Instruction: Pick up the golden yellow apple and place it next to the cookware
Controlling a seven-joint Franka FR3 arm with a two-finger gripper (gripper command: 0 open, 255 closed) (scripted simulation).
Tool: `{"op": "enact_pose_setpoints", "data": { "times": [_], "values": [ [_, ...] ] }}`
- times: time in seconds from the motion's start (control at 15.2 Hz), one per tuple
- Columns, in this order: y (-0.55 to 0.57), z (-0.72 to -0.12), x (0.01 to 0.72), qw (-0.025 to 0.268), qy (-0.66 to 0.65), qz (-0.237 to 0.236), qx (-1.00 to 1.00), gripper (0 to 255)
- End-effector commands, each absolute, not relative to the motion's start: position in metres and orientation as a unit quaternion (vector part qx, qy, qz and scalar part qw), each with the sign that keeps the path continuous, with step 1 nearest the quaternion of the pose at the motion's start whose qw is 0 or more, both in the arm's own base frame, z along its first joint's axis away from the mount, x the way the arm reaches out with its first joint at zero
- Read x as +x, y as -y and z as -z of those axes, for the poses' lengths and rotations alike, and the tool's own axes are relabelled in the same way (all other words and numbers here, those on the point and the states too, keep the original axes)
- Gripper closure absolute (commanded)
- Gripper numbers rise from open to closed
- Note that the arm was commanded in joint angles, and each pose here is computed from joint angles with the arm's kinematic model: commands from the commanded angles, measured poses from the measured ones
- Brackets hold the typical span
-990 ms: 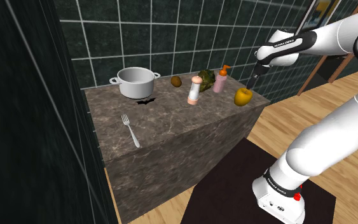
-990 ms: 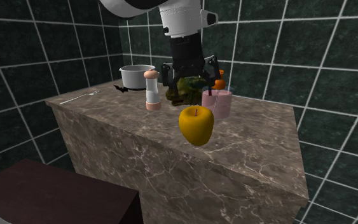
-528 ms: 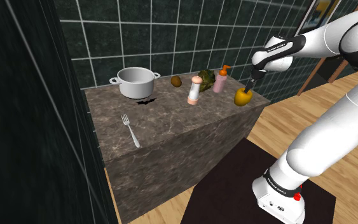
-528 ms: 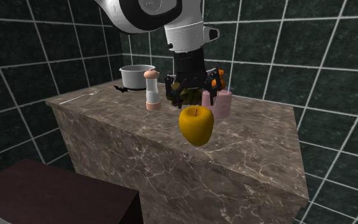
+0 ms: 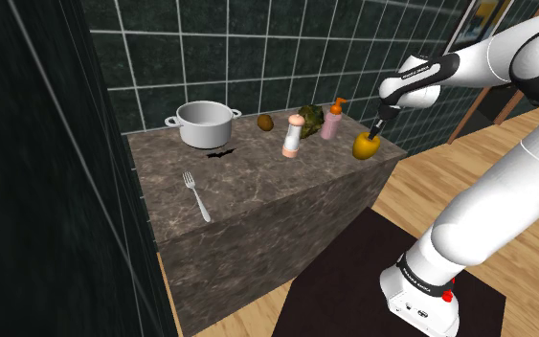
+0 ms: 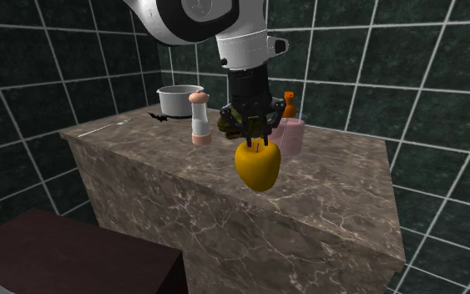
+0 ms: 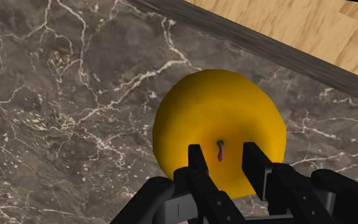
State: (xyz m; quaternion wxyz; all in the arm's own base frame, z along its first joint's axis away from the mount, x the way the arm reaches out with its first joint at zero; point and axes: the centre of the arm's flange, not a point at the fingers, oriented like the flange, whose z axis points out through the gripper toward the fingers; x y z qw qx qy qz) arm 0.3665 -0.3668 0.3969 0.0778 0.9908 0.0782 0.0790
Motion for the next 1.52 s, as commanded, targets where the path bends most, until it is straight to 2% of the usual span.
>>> {"op": "enact_pose_setpoints", "data": {
  "times": [0.0, 0.46, 1.45],
  "values": [
    [0.367, -0.397, 0.366, 0.078, -0.078, -0.079, 0.991, 255],
    [0.367, -0.397, 0.366, 0.078, -0.078, -0.079, 0.991, 255],
    [0.367, -0.476, 0.366, 0.078, -0.078, -0.079, 0.991, 255]
  ]
}}
